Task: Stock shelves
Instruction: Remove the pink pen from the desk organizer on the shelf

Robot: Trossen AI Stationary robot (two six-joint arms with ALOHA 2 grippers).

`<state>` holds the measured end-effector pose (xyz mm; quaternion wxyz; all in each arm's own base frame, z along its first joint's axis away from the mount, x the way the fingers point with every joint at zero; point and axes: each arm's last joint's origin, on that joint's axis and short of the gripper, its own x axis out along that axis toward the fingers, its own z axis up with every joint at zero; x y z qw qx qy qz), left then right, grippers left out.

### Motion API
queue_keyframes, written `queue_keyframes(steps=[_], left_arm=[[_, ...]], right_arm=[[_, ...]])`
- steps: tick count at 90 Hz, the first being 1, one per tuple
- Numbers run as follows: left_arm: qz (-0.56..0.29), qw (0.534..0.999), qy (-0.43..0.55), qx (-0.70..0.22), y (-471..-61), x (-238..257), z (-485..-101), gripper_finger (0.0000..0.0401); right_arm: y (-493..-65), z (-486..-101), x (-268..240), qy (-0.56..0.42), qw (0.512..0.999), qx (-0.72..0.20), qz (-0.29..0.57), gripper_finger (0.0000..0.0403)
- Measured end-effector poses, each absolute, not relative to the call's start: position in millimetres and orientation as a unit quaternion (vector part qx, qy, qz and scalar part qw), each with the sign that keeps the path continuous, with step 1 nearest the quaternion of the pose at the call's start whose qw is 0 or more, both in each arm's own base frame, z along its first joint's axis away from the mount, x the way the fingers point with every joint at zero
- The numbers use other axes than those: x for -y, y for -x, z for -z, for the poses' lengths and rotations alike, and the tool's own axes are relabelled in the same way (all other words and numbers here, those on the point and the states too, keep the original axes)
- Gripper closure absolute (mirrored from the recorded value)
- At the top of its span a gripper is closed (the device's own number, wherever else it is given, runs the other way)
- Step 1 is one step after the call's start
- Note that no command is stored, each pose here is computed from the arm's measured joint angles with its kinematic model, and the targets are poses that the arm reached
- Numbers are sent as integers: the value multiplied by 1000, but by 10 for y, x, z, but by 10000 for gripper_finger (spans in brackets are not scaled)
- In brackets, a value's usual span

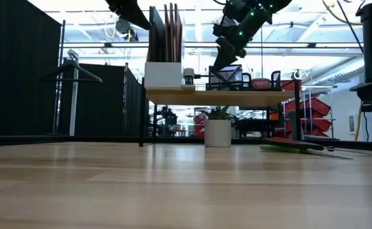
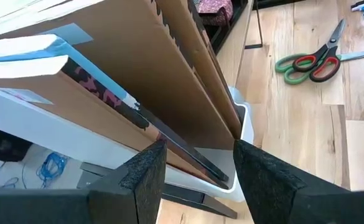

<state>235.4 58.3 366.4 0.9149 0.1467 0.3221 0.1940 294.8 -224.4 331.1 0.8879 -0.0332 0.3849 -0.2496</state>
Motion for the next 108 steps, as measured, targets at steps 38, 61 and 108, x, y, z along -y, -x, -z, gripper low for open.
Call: queue_keyframes(steps=[38, 61, 108], left_arm=[[-194, 915, -147, -322, -2354, -584, -3664, 225], [-194, 915, -146, -322, -2354, -583, -3663, 225], [-197, 917, -137, -320, -2354, -583, -3664, 225]], right_arm=[[-2862, -3501, 2176, 54, 899, -350, 258, 278], [-2828, -3533, 2149, 38, 899, -348, 263, 371], [-2861, -3554, 2149, 21, 916, -322, 238, 317]])
